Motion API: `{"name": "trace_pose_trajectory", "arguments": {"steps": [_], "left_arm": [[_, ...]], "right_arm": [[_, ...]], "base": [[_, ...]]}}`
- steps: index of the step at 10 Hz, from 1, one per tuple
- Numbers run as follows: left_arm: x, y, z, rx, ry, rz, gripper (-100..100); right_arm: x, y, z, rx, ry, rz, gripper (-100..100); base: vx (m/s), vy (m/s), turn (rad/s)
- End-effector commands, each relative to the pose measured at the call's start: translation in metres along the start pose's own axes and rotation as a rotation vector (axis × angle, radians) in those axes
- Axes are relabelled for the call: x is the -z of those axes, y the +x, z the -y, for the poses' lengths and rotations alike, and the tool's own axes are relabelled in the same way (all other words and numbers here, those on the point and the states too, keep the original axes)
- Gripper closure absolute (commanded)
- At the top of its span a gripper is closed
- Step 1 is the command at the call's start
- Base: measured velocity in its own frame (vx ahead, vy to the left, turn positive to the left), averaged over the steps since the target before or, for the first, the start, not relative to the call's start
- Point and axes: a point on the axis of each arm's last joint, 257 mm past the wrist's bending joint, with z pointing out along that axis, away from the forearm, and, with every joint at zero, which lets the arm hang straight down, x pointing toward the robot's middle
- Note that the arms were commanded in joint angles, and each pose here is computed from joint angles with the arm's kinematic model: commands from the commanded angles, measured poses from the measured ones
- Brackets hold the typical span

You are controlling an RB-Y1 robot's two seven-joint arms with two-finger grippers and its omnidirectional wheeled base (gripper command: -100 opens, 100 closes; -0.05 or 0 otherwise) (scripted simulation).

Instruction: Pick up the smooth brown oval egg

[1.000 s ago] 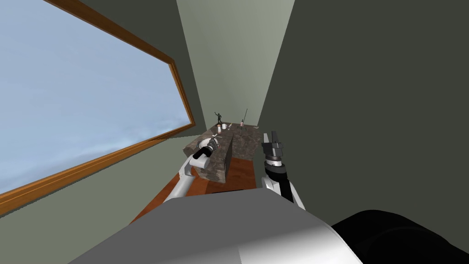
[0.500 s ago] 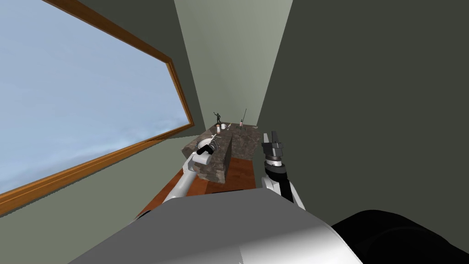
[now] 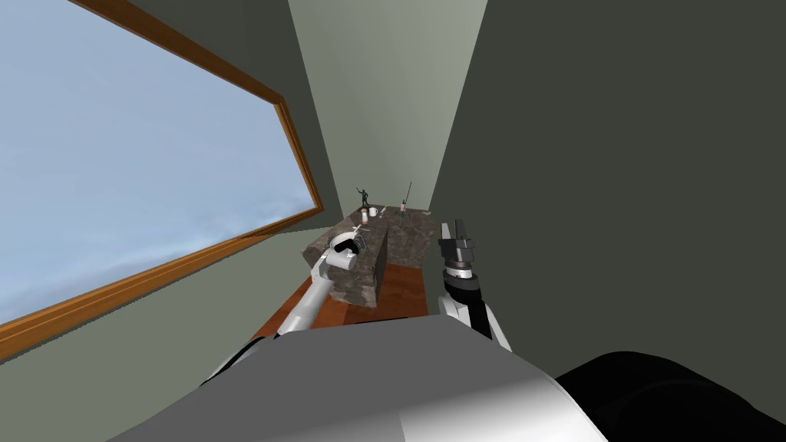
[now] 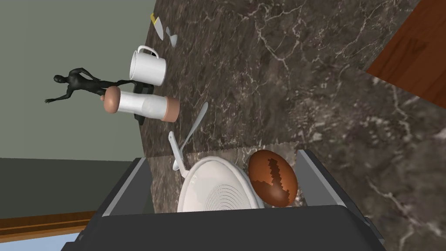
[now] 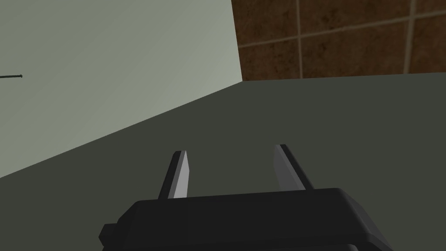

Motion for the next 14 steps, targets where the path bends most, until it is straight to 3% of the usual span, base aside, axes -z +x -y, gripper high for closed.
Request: {"name": "trace_pose_trajectory", "arguments": {"steps": [1, 5, 8, 14], "left_arm": [[-0.007, -0.004, -0.004, 0.020, -0.039, 0.033, -100], [-0.011, -0.017, -0.017, 0.036, -0.117, 0.098, -100], [-0.018, -0.028, -0.019, 0.071, -0.174, 0.170, -100], [-0.017, -0.052, -0.029, 0.126, -0.280, 0.314, -100]], "right_arm": [[0.000, 0.000, 0.000, 0.000, 0.000, 0.000, 0], [0.000, 0.000, 0.000, 0.000, 0.000, 0.000, 0], [0.000, 0.000, 0.000, 0.000, 0.000, 0.000, 0], [0.000, 0.000, 0.000, 0.000, 0.000, 0.000, 0]], "base": [[0.009, -0.008, -0.046], [0.006, -0.004, -0.023], [0.011, -0.007, -0.034], [0.014, -0.007, -0.029]]}}
